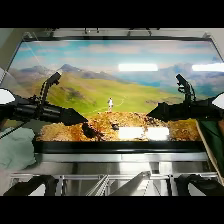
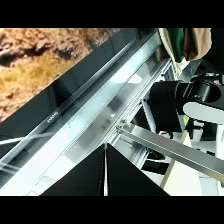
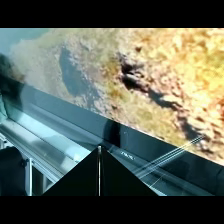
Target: Fold the shirts.
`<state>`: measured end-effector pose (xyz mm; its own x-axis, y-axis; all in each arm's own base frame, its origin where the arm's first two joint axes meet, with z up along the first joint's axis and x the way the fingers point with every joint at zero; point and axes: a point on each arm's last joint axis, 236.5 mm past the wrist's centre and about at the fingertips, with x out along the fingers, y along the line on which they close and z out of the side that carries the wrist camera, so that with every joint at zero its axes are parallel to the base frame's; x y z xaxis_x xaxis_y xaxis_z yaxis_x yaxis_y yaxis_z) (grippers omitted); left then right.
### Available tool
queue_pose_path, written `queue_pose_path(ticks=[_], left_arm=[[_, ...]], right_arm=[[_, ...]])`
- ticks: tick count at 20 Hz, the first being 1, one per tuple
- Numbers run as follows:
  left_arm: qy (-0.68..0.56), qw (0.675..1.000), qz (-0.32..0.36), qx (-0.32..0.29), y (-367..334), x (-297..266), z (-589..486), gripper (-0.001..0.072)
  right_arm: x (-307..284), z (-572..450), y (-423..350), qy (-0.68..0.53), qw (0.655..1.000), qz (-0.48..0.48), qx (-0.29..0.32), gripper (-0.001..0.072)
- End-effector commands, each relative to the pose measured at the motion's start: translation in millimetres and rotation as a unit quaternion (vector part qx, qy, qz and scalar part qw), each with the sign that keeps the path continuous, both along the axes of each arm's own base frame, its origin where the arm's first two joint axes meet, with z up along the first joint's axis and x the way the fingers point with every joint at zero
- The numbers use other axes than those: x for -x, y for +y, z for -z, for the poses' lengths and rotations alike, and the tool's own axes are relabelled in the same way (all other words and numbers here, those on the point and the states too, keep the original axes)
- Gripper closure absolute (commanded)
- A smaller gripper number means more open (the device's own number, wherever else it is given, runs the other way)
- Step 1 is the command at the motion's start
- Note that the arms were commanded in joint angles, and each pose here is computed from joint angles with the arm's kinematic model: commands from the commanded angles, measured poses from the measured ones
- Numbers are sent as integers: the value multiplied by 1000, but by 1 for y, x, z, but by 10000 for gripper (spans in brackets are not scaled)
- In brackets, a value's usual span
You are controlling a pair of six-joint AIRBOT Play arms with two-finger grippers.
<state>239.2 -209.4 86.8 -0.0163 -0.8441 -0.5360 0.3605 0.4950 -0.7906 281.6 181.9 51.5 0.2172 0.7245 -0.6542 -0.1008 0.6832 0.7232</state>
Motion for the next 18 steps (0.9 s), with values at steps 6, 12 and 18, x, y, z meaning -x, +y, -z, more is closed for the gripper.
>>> queue_pose_path(ticks=[6, 12, 18], left_arm=[[0, 995, -63, -77, 55, -26, -1, 707], [69, 834, -425, -346, 320, 0, 7, -13], [303, 739, -473, -372, 359, 110, 120, -6]], right_arm=[[0, 0, 0, 1, 1000, -1, 0, 691], [0, 1, 0, 1, 1000, 0, 0, 691], [0, 1, 0, 2, 1000, -1, 0, 691]])
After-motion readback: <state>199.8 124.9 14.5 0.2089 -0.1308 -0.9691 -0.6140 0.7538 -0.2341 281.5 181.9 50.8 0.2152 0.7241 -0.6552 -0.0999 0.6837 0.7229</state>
